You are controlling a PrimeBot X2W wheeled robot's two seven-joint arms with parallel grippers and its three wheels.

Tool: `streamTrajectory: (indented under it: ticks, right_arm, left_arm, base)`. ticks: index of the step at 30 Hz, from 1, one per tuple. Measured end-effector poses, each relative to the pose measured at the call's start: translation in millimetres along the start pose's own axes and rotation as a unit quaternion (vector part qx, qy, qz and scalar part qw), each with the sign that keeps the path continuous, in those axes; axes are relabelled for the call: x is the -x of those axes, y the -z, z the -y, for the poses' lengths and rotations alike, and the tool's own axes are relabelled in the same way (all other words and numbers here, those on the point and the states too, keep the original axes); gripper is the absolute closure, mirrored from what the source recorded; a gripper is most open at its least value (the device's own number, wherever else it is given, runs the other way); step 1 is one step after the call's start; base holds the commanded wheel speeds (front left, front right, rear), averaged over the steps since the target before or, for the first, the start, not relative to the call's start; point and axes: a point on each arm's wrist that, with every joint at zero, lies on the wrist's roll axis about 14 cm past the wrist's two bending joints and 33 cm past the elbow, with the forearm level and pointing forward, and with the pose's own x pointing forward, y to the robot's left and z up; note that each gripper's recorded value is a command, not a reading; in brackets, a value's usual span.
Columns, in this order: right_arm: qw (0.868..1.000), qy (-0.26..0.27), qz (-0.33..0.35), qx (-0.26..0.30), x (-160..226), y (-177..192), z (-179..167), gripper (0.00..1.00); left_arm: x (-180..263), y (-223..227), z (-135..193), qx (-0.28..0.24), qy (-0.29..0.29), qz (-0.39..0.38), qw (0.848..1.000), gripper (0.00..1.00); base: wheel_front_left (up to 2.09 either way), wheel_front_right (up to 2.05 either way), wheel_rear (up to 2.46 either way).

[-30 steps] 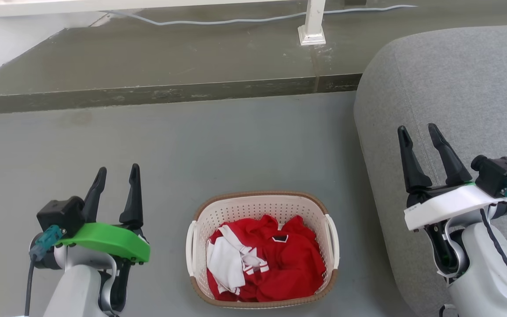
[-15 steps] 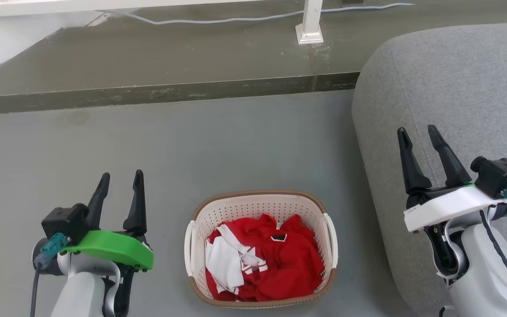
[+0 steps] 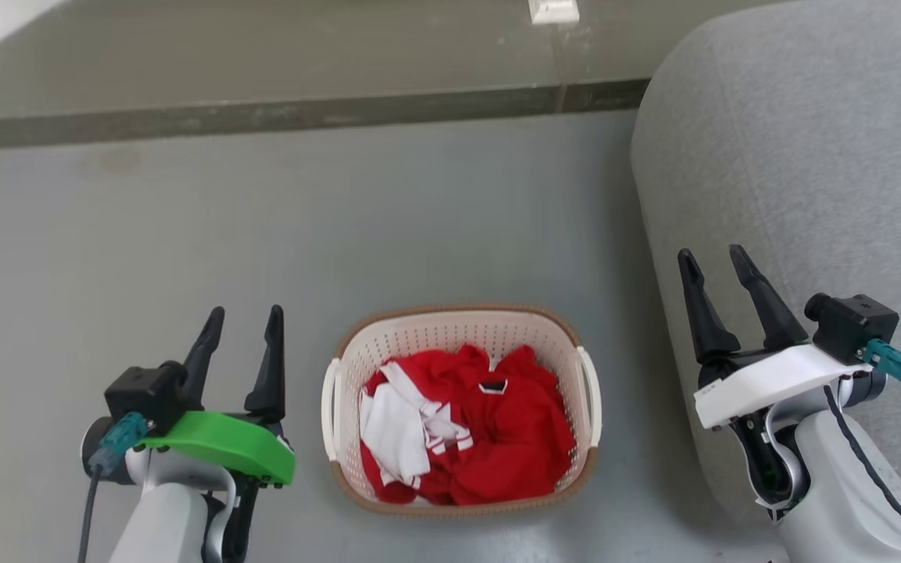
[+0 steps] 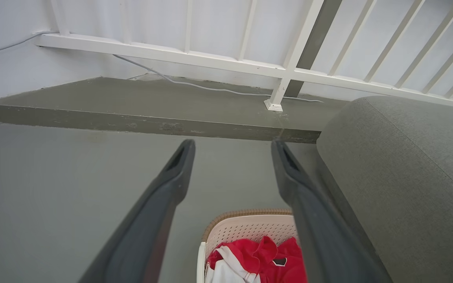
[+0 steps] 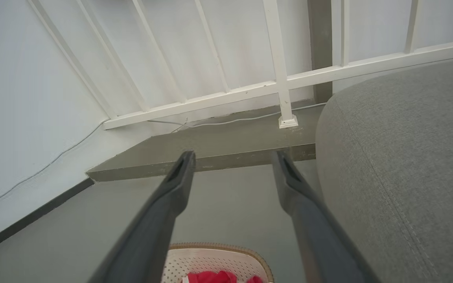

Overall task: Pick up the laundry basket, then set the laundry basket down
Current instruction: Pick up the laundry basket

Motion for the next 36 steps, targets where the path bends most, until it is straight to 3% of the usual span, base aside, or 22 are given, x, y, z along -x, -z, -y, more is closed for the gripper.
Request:
streamTrajectory:
  ticks: [20, 29, 36]
  right_arm:
    - [0.988, 0.035, -0.141, -0.057, -33.8, 106.8, 26.1, 0.0]
    - [0.965, 0.055, -0.244, -0.078, -31.0, 179.8, 36.8, 0.0]
    - [0.945, 0.059, -0.314, -0.077, -26.5, 223.6, 43.6, 0.0]
  left_arm:
    - [-42.6, 76.4, -24.7, 0.007, -0.004, -0.104, 0.995, 0.0]
    - [-55.5, 131.3, -46.4, 0.02, -0.022, -0.18, 0.983, 0.0]
    - [-50.3, 180.4, -60.2, 0.041, -0.037, -0.26, 0.964, 0.0]
  base:
    - [0.0, 0.0, 0.0]
    - [0.0, 0.0, 0.0]
    - [0.0, 0.0, 0.0]
